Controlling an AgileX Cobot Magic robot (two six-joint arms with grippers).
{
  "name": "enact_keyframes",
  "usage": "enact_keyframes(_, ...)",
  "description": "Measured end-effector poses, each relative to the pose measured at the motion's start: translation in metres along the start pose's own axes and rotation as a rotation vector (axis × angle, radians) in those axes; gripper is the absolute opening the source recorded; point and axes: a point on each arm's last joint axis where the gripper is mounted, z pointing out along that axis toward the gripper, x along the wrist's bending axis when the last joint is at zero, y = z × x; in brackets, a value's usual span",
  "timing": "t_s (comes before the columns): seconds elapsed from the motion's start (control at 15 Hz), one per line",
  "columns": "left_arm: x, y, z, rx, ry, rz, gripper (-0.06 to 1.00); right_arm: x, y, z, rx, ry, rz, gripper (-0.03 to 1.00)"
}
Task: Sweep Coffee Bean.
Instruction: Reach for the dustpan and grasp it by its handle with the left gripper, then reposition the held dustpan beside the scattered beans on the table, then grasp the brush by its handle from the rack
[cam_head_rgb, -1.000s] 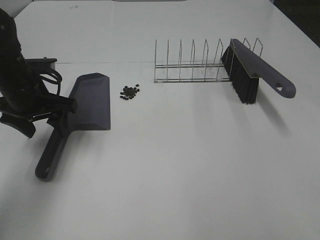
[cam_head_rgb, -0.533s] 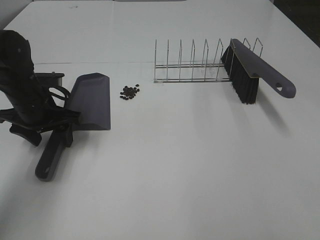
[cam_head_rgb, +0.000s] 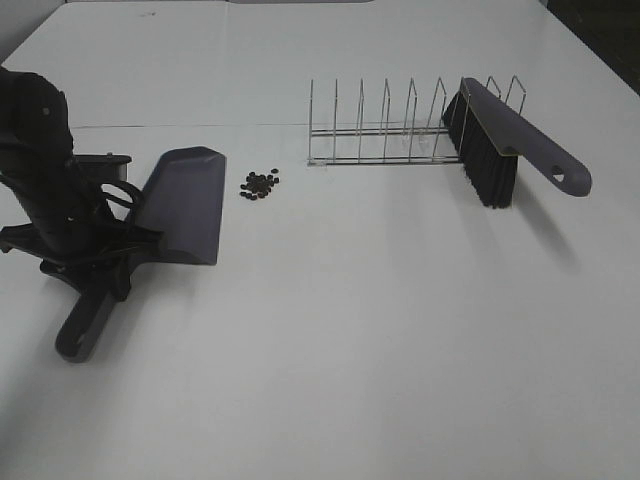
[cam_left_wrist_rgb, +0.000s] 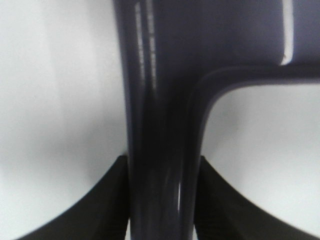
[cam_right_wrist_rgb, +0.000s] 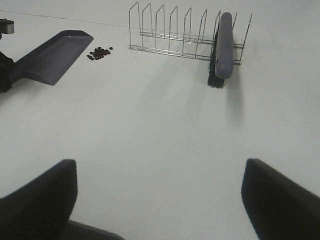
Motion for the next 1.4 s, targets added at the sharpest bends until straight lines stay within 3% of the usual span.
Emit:
enact_keyframes(0.4, 0.000, 0.001, -0.005, -0.014, 0.002, -0.009, 0.32, 0.000, 0.000, 0.000, 0.000, 0.000, 0.000, 0.76)
enact_keyframes(0.67, -0.002, 0.002, -0.040, -0.113, -0.001, -0.001, 0.32, 0.000, 0.000, 0.000, 0.000, 0.000, 0.000, 0.76)
enact_keyframes(0.93, -0.002, 0.003, -0.044, -0.131, -0.002, 0.002, 0.32, -0.002, 0.004, 0.005, 0.034, 0.004, 0.008, 0.76)
enact_keyframes(1.13, -0.002, 0.004, -0.052, -0.164, -0.003, 0.006, 0.32, -0.012, 0.033, 0.028, -0.001, -0.023, 0.037, 0.76)
enact_keyframes(1.2, -0.002, 0.005, -0.053, -0.175, -0.004, 0.008, 0.32, -0.021, 0.054, 0.057, 0.003, -0.036, 0.069, 0.76)
enact_keyframes(1.4, -0.002, 0.005, -0.053, -0.179, -0.003, 0.009, 0.32, -0.036, 0.094, 0.105, 0.091, -0.023, 0.057, 0.76)
